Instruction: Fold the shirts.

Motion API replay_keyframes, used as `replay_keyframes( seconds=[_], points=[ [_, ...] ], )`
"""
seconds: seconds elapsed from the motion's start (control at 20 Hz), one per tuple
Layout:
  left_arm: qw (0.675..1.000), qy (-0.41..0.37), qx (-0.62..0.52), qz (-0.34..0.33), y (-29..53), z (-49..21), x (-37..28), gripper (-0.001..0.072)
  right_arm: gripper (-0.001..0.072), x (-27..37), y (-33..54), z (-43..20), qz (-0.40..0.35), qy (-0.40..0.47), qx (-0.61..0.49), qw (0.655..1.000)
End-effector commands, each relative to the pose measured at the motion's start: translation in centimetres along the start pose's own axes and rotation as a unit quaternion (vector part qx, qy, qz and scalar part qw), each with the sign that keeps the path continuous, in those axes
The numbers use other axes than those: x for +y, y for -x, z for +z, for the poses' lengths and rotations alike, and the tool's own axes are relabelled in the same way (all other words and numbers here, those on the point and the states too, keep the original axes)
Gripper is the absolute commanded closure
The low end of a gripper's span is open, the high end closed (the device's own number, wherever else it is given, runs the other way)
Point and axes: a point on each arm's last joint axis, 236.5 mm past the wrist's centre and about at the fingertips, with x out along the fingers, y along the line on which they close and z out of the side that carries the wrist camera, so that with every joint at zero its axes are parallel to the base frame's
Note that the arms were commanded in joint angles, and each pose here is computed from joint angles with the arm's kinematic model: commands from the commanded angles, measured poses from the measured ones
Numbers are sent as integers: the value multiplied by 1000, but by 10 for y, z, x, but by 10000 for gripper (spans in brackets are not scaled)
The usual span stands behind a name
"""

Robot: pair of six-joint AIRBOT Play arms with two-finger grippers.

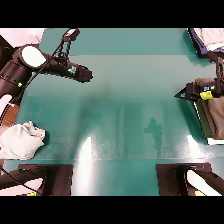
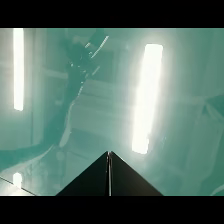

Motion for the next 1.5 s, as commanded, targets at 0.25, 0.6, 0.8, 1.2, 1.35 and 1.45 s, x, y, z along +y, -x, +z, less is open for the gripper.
replay_keyframes(
  seconds=[0.25, 0.6, 0.8, 1.2, 1.35, 1.45],
  points=[
    [994, 15, 103, 33, 66, -43, 17, 682, 697, 1, 0, -4, 2, 1, 9, 1000],
    [904, 86, 227, 352, 205, -187, 127, 385, 697, 1, -1, -3, 2, 1, 7, 1000],
    [859, 154, 295, 390, 199, -275, 152, 97, 697, -6, -12, -17, 4, -1, 29, 1000],
    [834, 213, 339, 380, 171, -354, 164, 98, 697, -13, -24, -30, 6, -8, 46, 999],
    [848, 213, 313, 370, 163, -339, 164, 666, 697, -13, -24, -30, 6, -8, 46, 999],
    [865, 212, 273, 364, 162, -309, 164, 682, 697, -11, -24, -29, 10, -9, 45, 999]
  ],
)
